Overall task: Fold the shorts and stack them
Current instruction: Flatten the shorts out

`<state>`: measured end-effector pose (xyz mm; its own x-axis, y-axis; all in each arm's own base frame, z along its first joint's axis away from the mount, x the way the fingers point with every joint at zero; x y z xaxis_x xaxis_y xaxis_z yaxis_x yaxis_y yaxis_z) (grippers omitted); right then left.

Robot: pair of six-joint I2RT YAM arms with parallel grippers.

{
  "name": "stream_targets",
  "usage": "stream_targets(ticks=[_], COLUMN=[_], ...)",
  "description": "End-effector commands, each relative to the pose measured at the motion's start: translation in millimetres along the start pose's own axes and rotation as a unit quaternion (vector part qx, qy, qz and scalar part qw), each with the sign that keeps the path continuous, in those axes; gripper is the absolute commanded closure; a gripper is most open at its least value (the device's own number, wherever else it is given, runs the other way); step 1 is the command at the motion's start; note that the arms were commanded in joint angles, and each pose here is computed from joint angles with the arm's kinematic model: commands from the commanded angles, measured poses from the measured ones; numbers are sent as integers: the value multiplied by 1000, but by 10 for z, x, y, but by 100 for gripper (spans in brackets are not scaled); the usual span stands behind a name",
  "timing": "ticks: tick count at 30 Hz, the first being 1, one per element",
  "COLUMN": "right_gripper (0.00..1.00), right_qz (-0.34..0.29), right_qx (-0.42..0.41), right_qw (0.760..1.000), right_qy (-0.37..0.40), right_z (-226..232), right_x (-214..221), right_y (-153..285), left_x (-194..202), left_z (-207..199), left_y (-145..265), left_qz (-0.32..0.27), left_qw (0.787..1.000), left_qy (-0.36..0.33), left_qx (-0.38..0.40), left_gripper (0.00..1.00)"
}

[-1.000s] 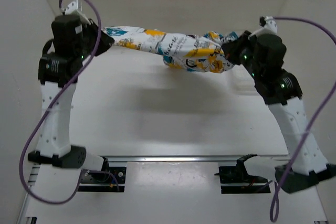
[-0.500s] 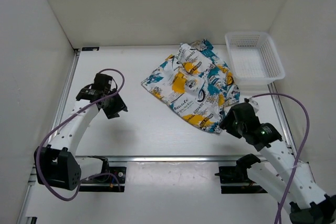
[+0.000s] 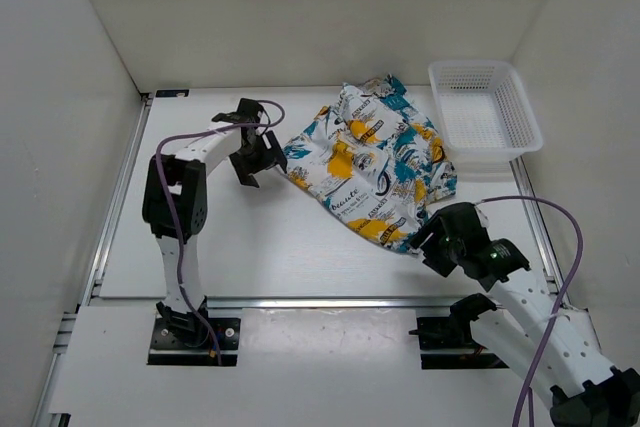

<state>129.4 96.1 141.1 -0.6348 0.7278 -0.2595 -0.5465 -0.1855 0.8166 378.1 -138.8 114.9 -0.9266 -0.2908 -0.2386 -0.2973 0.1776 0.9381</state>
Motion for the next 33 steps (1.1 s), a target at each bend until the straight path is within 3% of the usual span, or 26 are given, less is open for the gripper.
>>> stream_targets(ticks=[1, 7, 10, 11, 13, 14, 15, 18, 22, 25, 26, 33], right_gripper=[30, 29, 27, 27, 26, 25, 22, 19, 17, 17, 17, 26], right_qz=[12, 12, 11, 12, 9, 9, 10, 21, 45, 40, 38, 70], right_qx=[-46, -36, -40, -36, -46, -46, -42, -41, -35, -17, -6, 18], right_qw=[998, 999, 999, 999, 998, 998, 998, 998, 998, 999, 999, 993], right_qy=[-30, -34, -34, -38, -43, -48, -48, -53, -33, -15, -14, -93], right_z=[144, 130, 138, 125, 137, 141, 117, 97, 147, 192, 177, 53], right_x=[13, 2, -4, 3, -3, -3, 8, 43, 93, 91, 89, 254], right_y=[61, 67, 103, 103, 136, 137, 116, 83, -37, -91, -124, -348], left_x=[-198, -389, -486, -486, -529, -528, -482, -524, -447, -200, -182, 507], left_z=[-177, -313, -355, -367, -434, -464, -476, -434, -11, 321, 391, 765], left_y=[-76, -453, -601, -637, -747, -764, -735, -482, 21, 282, 511, 688], left_qz=[-7, 2, 2, 9, 19, 28, 50, 18, -18, -28, -56, -50], left_qw=[999, 1000, 1000, 1000, 999, 998, 997, 998, 1000, 1000, 998, 998], left_qy=[-16, -20, -9, -8, -22, -26, -29, -37, -23, -5, 8, 38], left_qx=[27, 23, 18, 21, 42, 53, 60, 37, -4, -9, 0, -24], left_gripper=[4, 5, 13, 20, 53, 90, 90, 90, 90, 90, 90, 90])
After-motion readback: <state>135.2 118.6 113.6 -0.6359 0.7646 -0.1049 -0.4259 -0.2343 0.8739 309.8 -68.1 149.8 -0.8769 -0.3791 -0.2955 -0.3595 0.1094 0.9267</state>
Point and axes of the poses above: each gripper's point midway between its finger pads, its own y axis back along the fingers, its own z axis along the line the jaws close on, x = y × z, the point moved 6 cm from there along y, back along the fingers, and after that the axes turned 7 degrees about -y, right-handed, at the moved point
